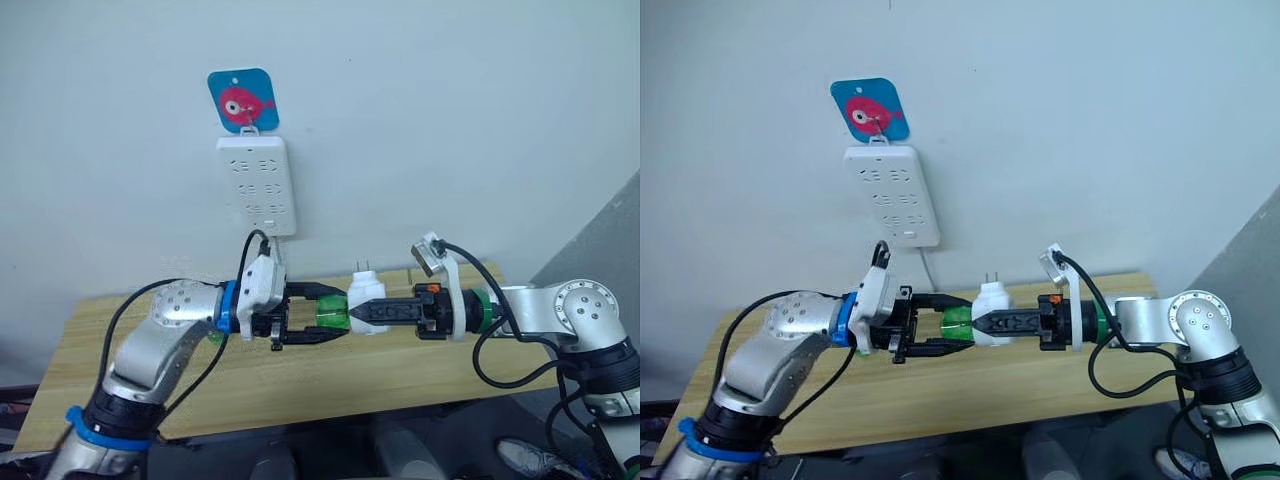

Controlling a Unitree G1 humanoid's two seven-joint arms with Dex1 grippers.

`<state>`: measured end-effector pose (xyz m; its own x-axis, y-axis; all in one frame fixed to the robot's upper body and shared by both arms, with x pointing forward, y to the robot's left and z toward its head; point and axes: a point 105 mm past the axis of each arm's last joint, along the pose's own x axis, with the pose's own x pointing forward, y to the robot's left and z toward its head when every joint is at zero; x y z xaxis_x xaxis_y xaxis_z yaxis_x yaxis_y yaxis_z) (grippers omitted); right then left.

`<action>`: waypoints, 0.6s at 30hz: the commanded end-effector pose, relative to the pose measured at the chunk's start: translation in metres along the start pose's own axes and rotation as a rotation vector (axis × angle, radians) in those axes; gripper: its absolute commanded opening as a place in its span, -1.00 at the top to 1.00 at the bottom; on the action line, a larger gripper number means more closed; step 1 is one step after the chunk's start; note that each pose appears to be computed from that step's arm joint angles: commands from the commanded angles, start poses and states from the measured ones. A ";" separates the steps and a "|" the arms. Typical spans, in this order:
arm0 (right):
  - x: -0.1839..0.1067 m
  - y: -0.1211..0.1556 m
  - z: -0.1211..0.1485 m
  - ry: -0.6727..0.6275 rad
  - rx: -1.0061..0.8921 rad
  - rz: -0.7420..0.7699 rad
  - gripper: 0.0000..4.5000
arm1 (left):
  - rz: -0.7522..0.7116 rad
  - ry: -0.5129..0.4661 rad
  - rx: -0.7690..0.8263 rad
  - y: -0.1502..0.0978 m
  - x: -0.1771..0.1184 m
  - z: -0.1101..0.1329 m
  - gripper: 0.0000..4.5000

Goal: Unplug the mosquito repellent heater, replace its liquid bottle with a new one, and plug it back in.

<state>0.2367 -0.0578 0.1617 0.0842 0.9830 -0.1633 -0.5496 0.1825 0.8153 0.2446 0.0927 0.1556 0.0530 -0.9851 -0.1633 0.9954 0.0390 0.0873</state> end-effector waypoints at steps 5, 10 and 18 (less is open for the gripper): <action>-0.005 0.031 0.001 0.036 -0.106 0.107 -0.36 | -0.026 0.114 -0.455 0.005 -0.022 -0.003 0.00; -0.005 0.033 -0.001 0.039 -0.114 0.119 -0.36 | -0.030 0.102 -0.444 0.007 -0.021 0.002 -0.16; -0.007 0.029 -0.001 0.009 -0.095 0.107 -0.36 | 0.088 0.022 -0.056 0.012 -0.028 0.004 -0.91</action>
<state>0.2283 -0.0605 0.1712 0.0564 0.9882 -0.1425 -0.5997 0.1476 0.7865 0.2483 0.1158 0.1491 0.0669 -0.9754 -0.2100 0.9904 0.0905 -0.1048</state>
